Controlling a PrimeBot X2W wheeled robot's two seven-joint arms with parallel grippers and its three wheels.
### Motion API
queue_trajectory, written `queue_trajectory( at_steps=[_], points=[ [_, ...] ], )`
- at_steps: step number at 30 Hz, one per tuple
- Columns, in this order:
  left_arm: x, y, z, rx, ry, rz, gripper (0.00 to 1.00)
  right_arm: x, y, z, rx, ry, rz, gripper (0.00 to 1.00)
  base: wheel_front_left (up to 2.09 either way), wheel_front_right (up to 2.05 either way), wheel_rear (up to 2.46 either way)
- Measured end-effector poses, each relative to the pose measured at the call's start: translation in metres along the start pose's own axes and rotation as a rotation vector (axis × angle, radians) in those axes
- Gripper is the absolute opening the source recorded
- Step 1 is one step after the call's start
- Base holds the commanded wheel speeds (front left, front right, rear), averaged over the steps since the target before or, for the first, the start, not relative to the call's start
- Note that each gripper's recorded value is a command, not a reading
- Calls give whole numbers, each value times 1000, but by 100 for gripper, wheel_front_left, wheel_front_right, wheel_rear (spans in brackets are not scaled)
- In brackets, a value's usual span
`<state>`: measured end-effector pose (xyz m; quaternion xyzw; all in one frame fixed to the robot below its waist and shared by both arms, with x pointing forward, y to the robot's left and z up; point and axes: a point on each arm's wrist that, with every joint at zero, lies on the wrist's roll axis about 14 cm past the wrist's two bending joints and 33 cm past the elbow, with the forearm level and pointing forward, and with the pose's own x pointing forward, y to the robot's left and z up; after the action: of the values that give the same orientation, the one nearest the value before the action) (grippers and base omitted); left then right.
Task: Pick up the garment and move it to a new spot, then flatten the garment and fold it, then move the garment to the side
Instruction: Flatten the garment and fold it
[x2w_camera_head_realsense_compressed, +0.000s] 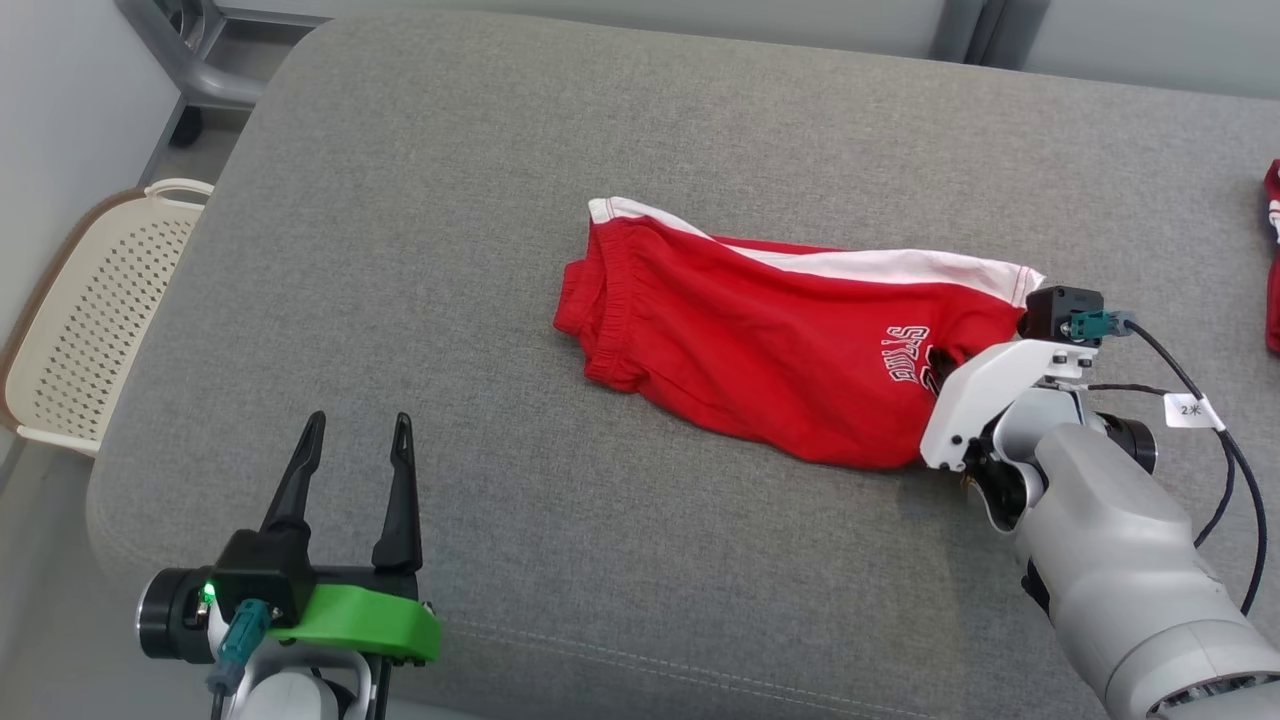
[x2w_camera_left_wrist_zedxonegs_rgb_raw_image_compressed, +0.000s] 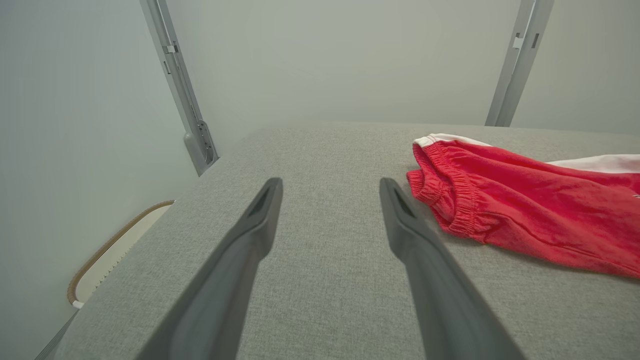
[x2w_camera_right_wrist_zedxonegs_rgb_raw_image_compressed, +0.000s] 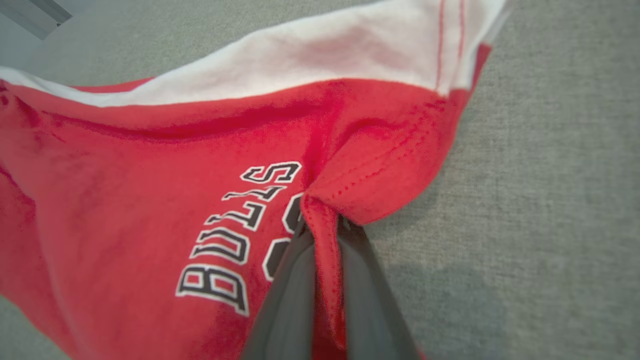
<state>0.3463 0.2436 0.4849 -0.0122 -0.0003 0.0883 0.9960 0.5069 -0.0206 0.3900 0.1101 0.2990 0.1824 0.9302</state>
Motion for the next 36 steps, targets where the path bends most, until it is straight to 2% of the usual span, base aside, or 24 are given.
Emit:
queue_trajectory(
  at_steps=[9,19,23,31,36],
  points=[
    [-5,-5,2,-14,-11,-15,100,-24,-13,1,-32,-55,-14,0,0,0,0],
    [-9,-26,8,-34,-35,-83,100,-68,-73,35,-92,-139,-124,0,0,0,0],
    [-10,-31,11,-38,-46,-100,100,-81,-87,48,-111,-155,-150,0,0,0,0],
    [-14,-33,12,-43,-48,-106,100,-80,-43,69,14,-179,-9,0,0,0,0],
    [-17,-33,11,-48,-46,-105,100,-77,-9,70,145,-152,108,0,0,0,0]
  ],
)
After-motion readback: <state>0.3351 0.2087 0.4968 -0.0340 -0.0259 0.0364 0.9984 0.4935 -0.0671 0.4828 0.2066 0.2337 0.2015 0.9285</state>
